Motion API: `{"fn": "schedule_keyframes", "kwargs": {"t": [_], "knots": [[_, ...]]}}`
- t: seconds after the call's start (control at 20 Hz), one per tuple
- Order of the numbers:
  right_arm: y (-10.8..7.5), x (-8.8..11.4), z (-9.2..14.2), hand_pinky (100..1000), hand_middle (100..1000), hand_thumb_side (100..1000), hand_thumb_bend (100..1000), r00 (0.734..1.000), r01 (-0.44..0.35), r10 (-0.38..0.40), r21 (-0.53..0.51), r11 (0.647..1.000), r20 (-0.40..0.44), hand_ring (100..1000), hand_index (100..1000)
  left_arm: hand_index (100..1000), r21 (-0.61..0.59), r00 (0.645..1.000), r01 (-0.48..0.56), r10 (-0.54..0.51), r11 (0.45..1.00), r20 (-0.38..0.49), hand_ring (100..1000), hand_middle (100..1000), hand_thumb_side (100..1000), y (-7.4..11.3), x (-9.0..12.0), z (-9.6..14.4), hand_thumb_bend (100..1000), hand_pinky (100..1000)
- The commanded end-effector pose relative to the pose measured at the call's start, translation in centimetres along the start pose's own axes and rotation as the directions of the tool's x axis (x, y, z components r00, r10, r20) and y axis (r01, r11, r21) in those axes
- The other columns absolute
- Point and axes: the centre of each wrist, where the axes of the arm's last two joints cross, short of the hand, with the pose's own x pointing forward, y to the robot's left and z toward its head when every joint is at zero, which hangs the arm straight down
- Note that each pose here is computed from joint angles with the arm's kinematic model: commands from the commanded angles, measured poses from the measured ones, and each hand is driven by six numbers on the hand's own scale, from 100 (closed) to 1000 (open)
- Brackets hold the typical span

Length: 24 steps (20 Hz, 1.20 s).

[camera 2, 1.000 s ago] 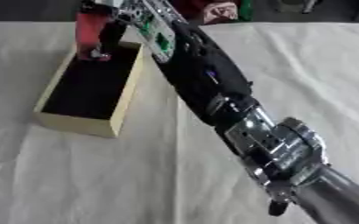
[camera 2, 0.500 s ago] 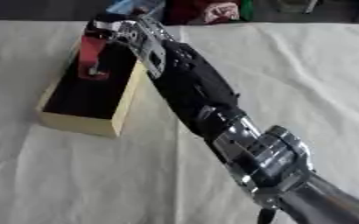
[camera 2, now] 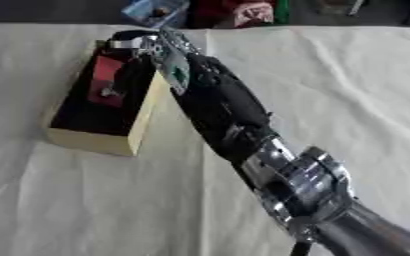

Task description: Pick up objects on the table and place them in the box.

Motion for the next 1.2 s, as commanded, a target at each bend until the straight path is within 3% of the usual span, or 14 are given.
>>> {"fn": "schedule_keyframes", "kwargs": {"t": [0.05,0.5,0.75,1.0,1.1,1.2], "knots": [[-1.7,0.5,0.5,890,863,341,534,0.998,-0.061,0.060,-0.044,0.997,-0.011,885,896,652,-0.011,1.000,-0.012,0.013,1.000,0.028,565,517,100,-0.2,0.6,-0.5,181,567],[-2.6,0.7,0.9,884,847,329,513,0.997,-0.083,0.083,-0.099,0.992,-0.007,870,892,653,-0.011,1.000,-0.011,0.011,1.000,0.025,565,517,100,-0.1,0.6,-0.5,183,568],[-5.5,1.1,3.0,878,830,356,462,0.995,-0.078,0.089,-0.201,0.976,0.045,851,880,653,-0.007,1.000,-0.006,0.007,1.000,0.025,565,518,100,0.0,0.6,-0.5,186,569],[-9.1,0.9,6.6,871,816,367,407,0.982,-0.113,0.159,-0.363,0.925,0.100,832,870,653,0.001,1.000,0.006,-0.006,1.000,0.026,565,518,100,0.3,0.6,-0.4,188,569],[-10.1,0.2,8.3,864,804,378,337,0.976,-0.128,0.190,-0.426,0.896,0.107,822,863,654,0.006,1.000,0.013,-0.013,1.000,0.027,565,518,100,0.5,0.6,-0.4,188,569],[-10.5,-0.8,9.9,857,797,383,163,0.970,-0.143,0.218,-0.477,0.867,0.106,817,858,654,0.011,0.999,0.021,-0.021,1.000,0.029,565,518,100,0.6,0.6,-0.4,188,569]]}}
